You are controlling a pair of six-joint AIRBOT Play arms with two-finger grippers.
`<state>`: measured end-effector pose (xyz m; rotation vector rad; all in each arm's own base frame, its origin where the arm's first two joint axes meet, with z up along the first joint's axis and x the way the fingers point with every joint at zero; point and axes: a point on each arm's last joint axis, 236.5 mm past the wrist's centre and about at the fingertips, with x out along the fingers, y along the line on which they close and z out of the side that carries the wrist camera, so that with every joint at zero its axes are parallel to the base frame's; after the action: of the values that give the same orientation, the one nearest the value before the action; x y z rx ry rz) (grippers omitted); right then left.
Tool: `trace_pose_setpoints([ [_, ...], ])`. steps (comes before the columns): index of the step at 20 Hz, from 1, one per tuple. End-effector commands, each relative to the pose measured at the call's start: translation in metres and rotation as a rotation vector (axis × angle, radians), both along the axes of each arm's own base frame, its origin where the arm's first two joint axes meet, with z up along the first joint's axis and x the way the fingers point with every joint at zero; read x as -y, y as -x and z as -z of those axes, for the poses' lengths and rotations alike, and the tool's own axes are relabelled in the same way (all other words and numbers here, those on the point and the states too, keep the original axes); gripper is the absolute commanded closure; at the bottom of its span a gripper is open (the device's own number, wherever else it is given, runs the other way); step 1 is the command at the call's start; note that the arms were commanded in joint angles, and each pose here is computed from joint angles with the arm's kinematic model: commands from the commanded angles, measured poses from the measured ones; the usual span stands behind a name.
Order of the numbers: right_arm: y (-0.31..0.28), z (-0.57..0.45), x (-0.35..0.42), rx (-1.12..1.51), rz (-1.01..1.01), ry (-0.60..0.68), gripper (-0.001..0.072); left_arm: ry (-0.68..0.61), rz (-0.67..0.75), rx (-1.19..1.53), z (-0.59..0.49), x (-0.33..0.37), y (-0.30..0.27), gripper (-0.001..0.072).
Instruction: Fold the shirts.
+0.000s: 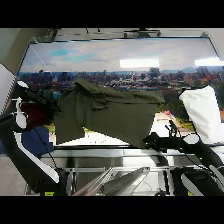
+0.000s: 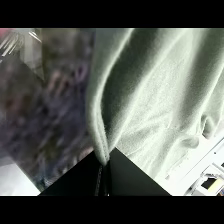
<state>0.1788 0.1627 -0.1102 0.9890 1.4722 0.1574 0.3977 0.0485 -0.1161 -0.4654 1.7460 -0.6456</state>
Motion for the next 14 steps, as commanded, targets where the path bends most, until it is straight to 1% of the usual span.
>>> trace_pose_setpoints([
  [1,-0.01,0.016,-0.009,0.013,0.056,0.022,0.0273,0.001,-0.005,0.012,0.0,0.001,-0.003,0.0683],
  [3,-0.018,0.016,-0.022,0.042,0.058,-0.017,0.0292,0.003,-0.004,0.01,0.0,0.001,-0.003,0.0683],
  [4,-0.024,0.014,-0.028,0.071,0.055,-0.042,0.0432,0.011,-0.006,0.013,-0.001,0.003,-0.003,0.0683],
  [5,-0.032,0.009,-0.033,0.105,0.054,-0.066,0.0546,0.045,-0.02,0.027,-0.006,0.008,-0.007,0.0682],
  [6,-0.038,0.003,-0.037,0.132,0.048,-0.088,0.0638,0.098,-0.035,0.046,-0.014,0.015,-0.012,0.0682],
  [7,-0.042,-0.006,-0.042,0.162,0.022,-0.11,0.0692,0.173,-0.051,0.06,-0.026,0.025,-0.016,0.0683],
  [8,-0.048,-0.02,-0.049,0.195,-0.005,-0.138,0.0692,0.262,-0.072,0.08,-0.043,0.034,-0.02,0.0684],
  [10,-0.069,-0.064,-0.055,0.32,-0.049,-0.182,0.0693,0.397,-0.127,0.168,-0.086,0.044,-0.035,0.0685],
  [13,-0.115,-0.19,-0.028,0.673,-0.062,-0.206,0.0694,0.589,-0.17,0.433,-0.196,0.054,-0.056,0.0685],
  [14,-0.123,-0.242,-0.011,0.814,-0.059,-0.191,0.0694,0.679,-0.162,0.569,-0.25,0.061,-0.056,0.0685],
])
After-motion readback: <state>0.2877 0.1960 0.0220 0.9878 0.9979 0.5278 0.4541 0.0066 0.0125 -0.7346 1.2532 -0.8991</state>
